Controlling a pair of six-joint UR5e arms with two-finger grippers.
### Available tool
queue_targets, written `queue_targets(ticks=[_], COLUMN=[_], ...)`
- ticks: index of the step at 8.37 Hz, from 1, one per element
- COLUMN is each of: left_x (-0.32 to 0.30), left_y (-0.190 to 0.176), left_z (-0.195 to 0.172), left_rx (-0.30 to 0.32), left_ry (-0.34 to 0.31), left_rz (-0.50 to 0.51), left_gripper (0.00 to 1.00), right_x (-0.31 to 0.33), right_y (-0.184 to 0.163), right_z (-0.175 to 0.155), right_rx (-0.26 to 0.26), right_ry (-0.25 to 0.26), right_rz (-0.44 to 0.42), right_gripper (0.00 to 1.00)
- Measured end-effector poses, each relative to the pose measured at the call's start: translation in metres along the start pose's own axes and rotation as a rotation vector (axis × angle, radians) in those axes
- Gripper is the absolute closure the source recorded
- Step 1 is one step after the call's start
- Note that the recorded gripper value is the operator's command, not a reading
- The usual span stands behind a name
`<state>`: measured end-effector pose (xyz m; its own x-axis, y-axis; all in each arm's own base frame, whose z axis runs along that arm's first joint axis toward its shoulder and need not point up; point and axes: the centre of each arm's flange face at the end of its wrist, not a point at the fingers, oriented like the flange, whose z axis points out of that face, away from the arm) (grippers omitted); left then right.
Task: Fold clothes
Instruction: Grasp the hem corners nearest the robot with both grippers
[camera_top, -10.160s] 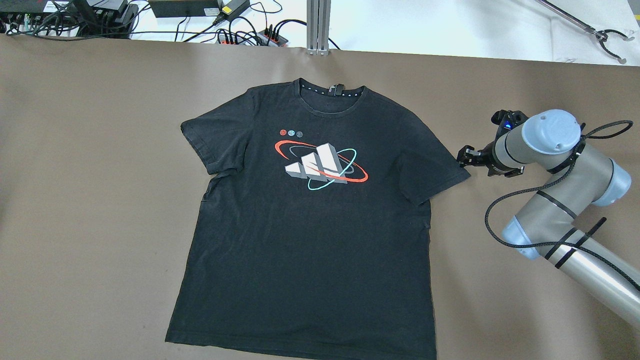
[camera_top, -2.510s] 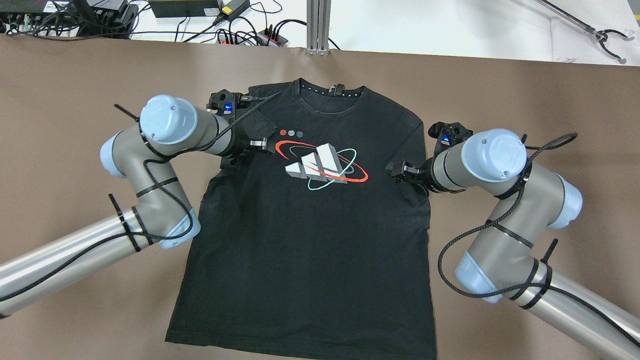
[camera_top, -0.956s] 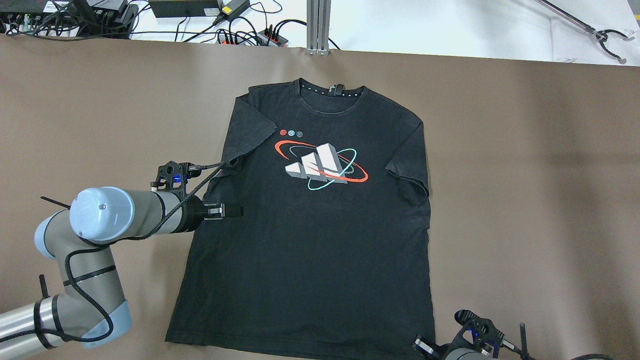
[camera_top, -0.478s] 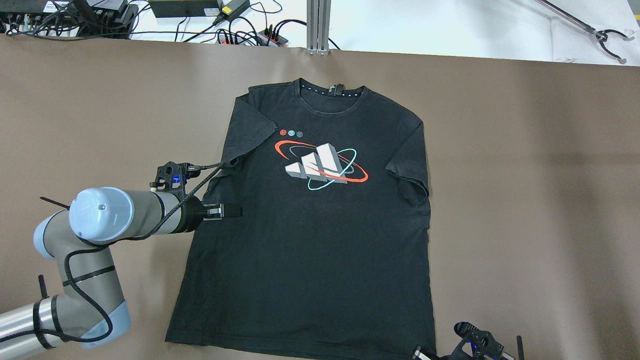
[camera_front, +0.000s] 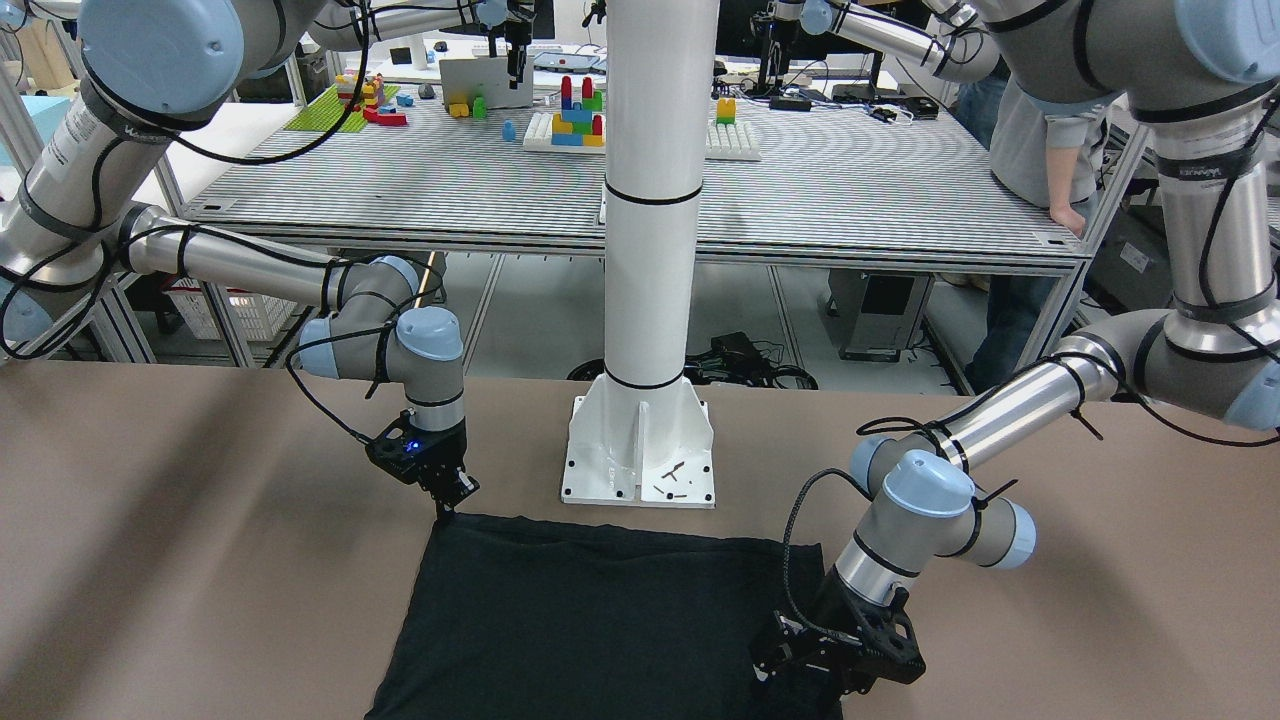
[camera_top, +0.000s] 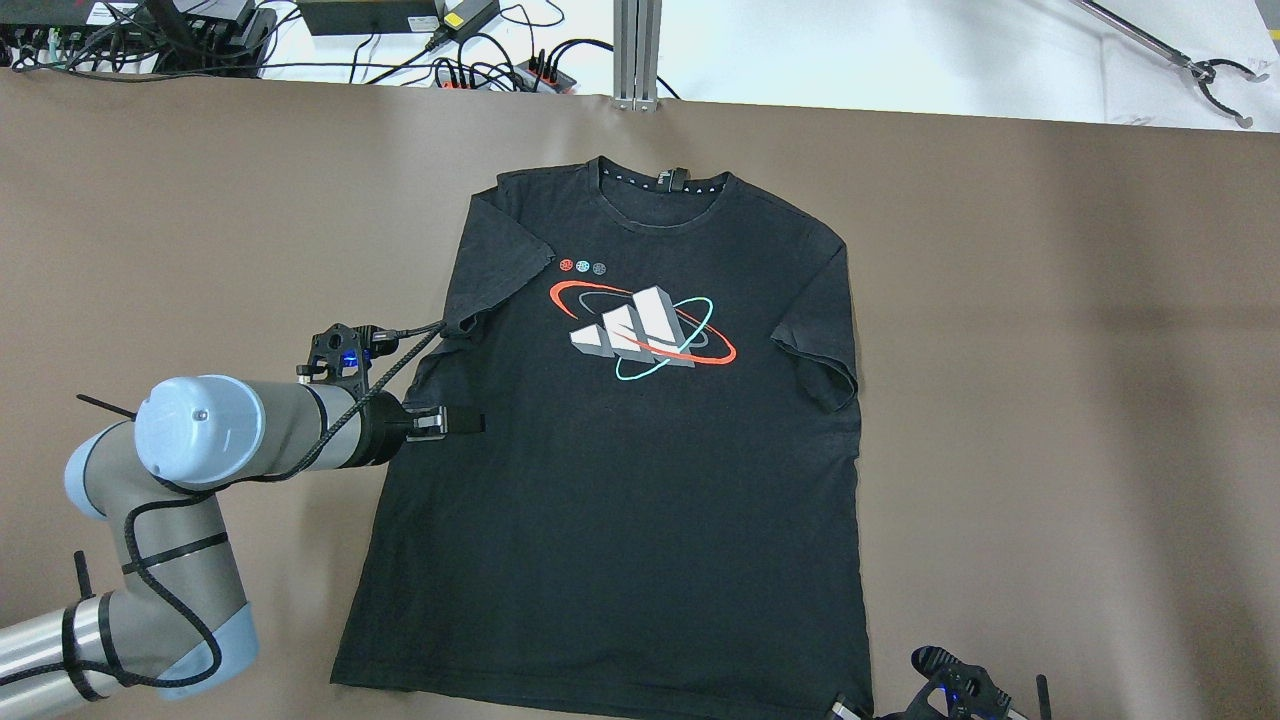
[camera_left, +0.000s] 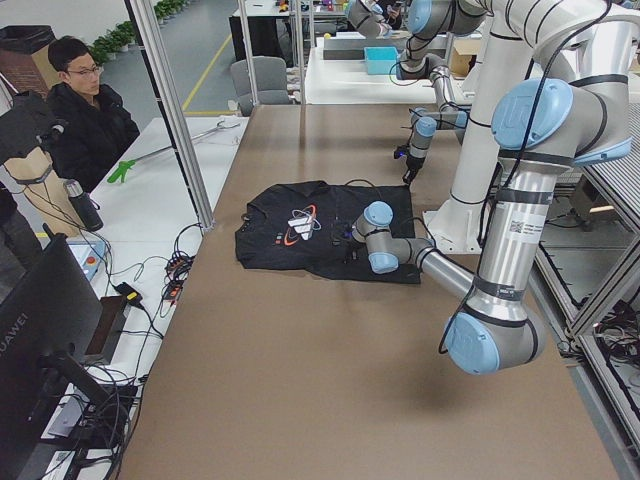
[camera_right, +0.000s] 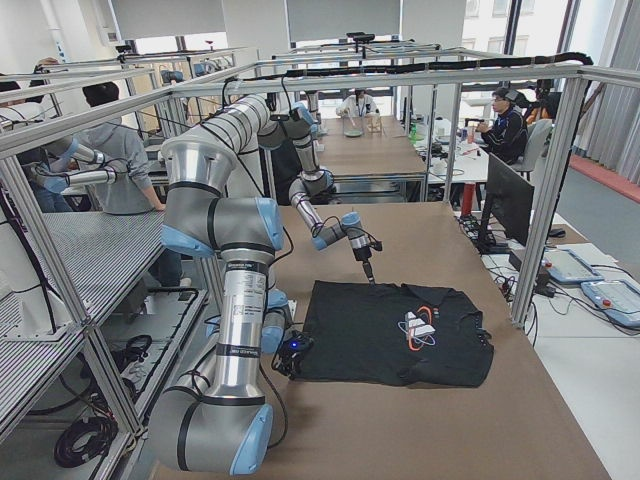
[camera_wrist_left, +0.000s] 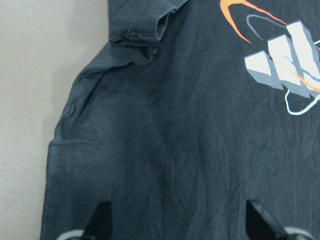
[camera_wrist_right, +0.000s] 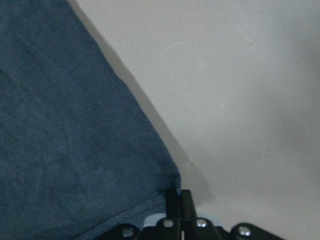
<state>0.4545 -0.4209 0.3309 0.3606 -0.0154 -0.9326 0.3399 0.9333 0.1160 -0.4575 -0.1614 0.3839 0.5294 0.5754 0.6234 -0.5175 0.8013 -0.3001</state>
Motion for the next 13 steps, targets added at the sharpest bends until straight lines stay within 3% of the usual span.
queue_targets(ticks=[2, 4, 6, 8, 10, 12, 13], left_x=[-0.029, -0.056, -0.059, -0.065, -0.07, -0.076, -0.078], left_y=[0.045, 0.127, 0.179, 0.207, 0.214, 0.214, 0.215], left_z=[-0.029, -0.053, -0.057, -0.057, -0.064, -0.071, -0.072], left_rx=[-0.035, -0.052, -0.057, -0.062, -0.063, -0.065, -0.067], left_ry=[-0.015, -0.06, -0.072, -0.088, -0.092, -0.101, -0.105], left_rz=[-0.079, -0.127, -0.151, -0.157, -0.156, -0.154, -0.151], left_gripper=[0.13, 0.3, 0.46, 0.45, 0.37, 0.38, 0.43], right_x=[0.003, 0.005, 0.006, 0.006, 0.006, 0.006, 0.006], right_y=[-0.004, -0.008, -0.009, -0.009, -0.009, -0.009, -0.009], right_z=[-0.014, -0.03, -0.034, -0.034, -0.034, -0.034, -0.034], right_rx=[-0.013, -0.026, -0.03, -0.03, -0.03, -0.029, -0.028], right_ry=[-0.01, -0.022, -0.025, -0.026, -0.026, -0.027, -0.028], right_rz=[0.003, 0.006, 0.007, 0.007, 0.007, 0.007, 0.008], right_gripper=[1.0, 1.0, 1.0, 1.0, 1.0, 1.0, 1.0])
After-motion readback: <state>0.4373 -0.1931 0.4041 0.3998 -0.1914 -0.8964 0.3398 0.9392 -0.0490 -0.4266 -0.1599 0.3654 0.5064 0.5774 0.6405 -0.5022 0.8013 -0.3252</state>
